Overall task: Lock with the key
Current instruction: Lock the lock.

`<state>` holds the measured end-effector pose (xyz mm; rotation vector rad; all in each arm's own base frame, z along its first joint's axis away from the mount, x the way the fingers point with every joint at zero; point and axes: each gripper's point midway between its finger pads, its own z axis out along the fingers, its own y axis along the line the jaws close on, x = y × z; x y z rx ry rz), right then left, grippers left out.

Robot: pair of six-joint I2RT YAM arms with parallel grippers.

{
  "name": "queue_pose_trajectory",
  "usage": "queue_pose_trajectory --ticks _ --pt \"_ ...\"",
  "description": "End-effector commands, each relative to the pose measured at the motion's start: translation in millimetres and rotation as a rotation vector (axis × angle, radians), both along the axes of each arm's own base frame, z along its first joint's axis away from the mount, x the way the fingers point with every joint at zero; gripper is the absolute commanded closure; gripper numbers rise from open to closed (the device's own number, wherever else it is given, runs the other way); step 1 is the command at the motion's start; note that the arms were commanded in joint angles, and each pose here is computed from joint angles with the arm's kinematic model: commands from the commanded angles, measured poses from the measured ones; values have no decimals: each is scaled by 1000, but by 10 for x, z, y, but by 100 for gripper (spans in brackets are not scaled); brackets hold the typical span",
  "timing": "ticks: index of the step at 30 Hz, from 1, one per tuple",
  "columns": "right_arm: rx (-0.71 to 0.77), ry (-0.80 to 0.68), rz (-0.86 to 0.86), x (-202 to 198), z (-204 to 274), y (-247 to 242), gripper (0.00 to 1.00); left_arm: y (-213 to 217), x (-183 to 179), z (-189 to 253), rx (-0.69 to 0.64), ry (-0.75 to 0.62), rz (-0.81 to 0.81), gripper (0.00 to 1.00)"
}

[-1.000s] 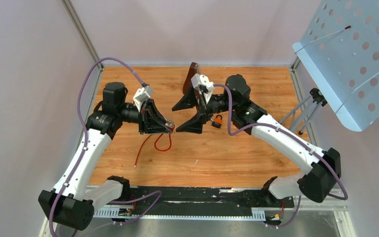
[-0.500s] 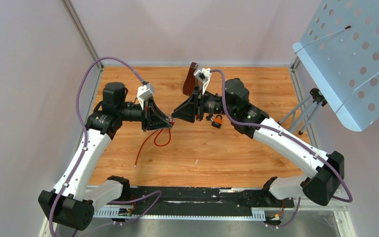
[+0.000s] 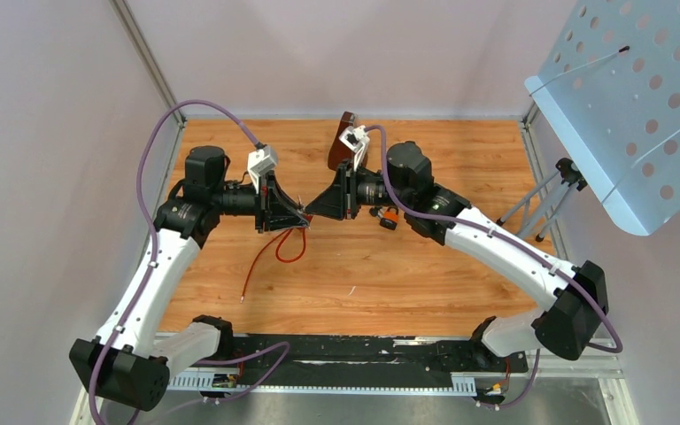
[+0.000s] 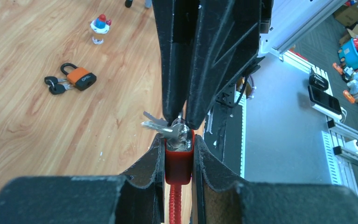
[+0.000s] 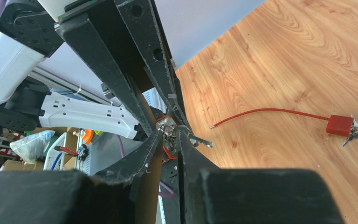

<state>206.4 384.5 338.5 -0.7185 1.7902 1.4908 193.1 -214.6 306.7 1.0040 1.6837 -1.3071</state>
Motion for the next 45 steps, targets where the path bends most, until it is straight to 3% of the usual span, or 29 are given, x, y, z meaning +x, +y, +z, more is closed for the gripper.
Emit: queue_pose_trajectory --ticks 1,4,10,15,17,25,31,36,39,40,44,45 --pt "27 -40 27 -16 163 47 81 -10 -11 209 -31 -45 -24 100" --pt "22 -48 33 -16 140 52 78 -12 -2 198 -30 -39 -23 100" --pt "17 -71 60 -27 110 87 82 -19 -12 185 -33 0 -27 100" --pt "14 -107 125 -105 62 117 100 -22 -23 198 -37 7 -33 100" --pt "16 -146 177 -179 39 104 100 -24 -36 198 -40 11 -41 100" --pt "201 -536 416 -667 191 -124 100 -32 -232 207 -76 57 -157 100" --pt "256 -700 568 -830 179 -178 100 -19 -426 254 -130 74 -251 100" --pt "283 -740 581 -837 198 -161 100 -10 -500 255 -152 97 -284 100" --pt "240 -621 430 -619 274 -71 99 -15 -465 247 -143 81 -266 100" --pt "217 -587 395 -559 275 -56 92 -21 -425 230 -132 73 -243 100" --pt "157 -457 296 -452 272 -69 41 -30 -271 194 -92 33 -161 100" --pt "155 -425 256 -421 288 -84 37 -31 -244 192 -87 25 -150 100"
